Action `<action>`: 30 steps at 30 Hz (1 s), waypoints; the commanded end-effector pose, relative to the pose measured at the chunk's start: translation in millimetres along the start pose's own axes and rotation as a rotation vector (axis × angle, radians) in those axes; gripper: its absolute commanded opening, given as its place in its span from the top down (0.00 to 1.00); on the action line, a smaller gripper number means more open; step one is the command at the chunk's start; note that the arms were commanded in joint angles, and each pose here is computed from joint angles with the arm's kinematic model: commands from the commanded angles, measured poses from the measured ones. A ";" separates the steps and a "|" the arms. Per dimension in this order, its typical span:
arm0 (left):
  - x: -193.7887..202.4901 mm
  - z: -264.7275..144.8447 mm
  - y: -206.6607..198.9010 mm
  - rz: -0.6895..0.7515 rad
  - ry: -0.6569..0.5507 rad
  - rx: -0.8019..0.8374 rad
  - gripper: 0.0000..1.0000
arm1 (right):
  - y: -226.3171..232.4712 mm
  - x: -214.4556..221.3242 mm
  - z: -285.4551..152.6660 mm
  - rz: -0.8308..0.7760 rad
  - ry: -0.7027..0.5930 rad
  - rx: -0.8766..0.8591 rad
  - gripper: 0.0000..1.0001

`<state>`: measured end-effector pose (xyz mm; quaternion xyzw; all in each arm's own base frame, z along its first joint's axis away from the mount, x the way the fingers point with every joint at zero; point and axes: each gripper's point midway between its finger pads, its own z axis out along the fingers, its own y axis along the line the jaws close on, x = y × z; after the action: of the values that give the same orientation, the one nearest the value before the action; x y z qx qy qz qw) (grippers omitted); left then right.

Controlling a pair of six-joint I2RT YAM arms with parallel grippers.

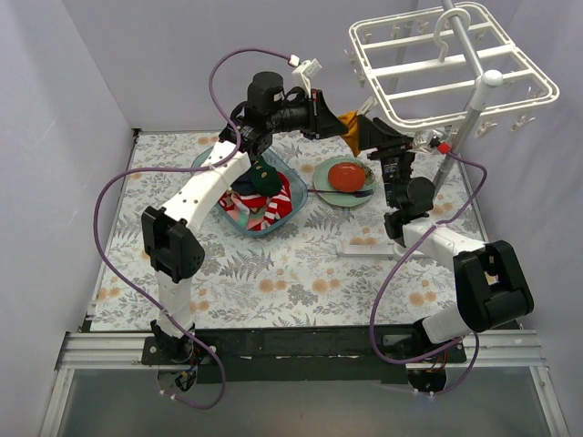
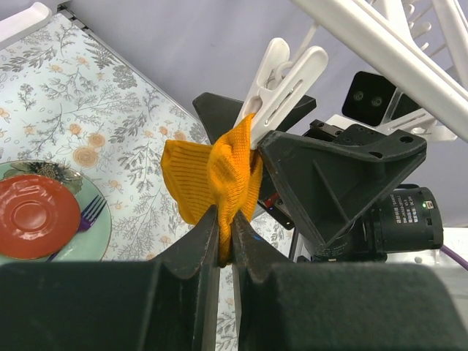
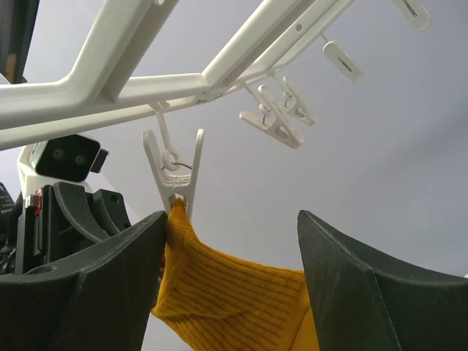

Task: Remove the socks clipped to the hanger
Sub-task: Remove the sock from the hanger.

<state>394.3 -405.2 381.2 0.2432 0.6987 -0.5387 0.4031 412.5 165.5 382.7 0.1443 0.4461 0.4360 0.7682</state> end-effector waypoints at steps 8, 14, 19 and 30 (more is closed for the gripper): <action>-6.2 1.7 -15.2 0.015 -0.014 0.016 1.00 | 73.8 -85.5 5.4 0.108 -0.330 -0.270 0.21; -1.2 4.5 -16.6 0.013 -0.004 0.018 1.00 | 68.9 -93.0 8.5 0.111 -0.377 -0.242 0.21; 0.0 5.9 -15.7 0.011 -0.004 0.013 1.00 | 69.6 -98.0 11.4 0.113 -0.404 -0.239 0.21; 0.6 7.8 -10.6 0.006 -0.007 -0.006 1.00 | 74.3 -110.5 12.6 0.136 -0.453 -0.245 0.22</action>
<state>388.3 -415.6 378.9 0.2434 0.7004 -0.5383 0.4006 427.2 153.0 399.6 0.1899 0.4194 0.4207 0.7817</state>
